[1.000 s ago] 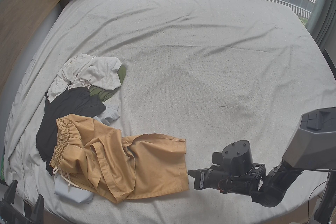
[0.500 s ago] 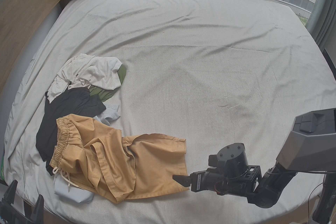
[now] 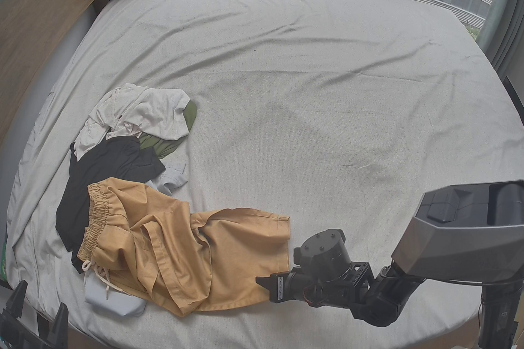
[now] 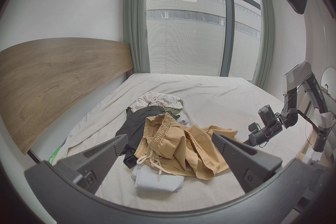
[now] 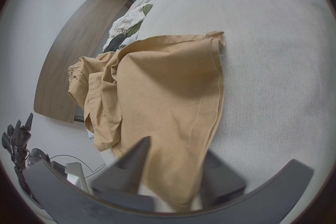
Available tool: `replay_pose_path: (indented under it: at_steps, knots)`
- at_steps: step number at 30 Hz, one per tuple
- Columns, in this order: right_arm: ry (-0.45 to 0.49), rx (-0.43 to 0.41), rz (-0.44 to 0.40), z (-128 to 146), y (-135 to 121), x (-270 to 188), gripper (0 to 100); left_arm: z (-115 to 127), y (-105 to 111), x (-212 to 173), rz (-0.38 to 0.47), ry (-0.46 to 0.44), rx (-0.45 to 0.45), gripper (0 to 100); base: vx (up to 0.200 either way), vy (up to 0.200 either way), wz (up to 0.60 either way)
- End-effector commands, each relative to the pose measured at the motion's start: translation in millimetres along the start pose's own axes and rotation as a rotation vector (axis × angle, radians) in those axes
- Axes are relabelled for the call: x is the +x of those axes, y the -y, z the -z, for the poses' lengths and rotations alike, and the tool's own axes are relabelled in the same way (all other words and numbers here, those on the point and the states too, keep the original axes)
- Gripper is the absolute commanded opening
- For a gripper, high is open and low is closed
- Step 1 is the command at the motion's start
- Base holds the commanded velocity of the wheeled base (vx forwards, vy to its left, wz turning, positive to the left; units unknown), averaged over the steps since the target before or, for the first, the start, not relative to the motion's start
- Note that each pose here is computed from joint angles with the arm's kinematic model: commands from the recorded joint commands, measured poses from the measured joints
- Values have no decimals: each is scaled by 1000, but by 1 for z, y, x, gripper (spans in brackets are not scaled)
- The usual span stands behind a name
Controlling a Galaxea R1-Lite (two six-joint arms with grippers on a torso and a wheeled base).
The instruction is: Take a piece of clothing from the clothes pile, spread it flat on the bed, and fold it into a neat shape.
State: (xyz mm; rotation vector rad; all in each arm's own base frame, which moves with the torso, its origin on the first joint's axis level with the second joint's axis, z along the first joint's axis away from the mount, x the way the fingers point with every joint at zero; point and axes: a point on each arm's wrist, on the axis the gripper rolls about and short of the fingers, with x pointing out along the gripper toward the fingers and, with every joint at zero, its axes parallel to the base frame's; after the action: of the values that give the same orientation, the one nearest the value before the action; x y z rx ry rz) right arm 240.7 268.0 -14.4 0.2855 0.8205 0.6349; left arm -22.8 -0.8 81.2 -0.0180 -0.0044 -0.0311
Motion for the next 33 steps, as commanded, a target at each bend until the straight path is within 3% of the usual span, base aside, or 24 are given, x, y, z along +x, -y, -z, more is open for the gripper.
replay_pose_path:
  at_steps: [1,12,33]
  knots:
    - [-9,14,3,4,1,3,0,5,0,0,0,-2,0,100,0,0,0]
    - [39,42,18,-12,6,-39,0,5,0,0,0,-2,1,100,0,0,0]
    - [35,46,113,-5,26,-73,0,5,0,0,0,-2,7,100,0,0,0]
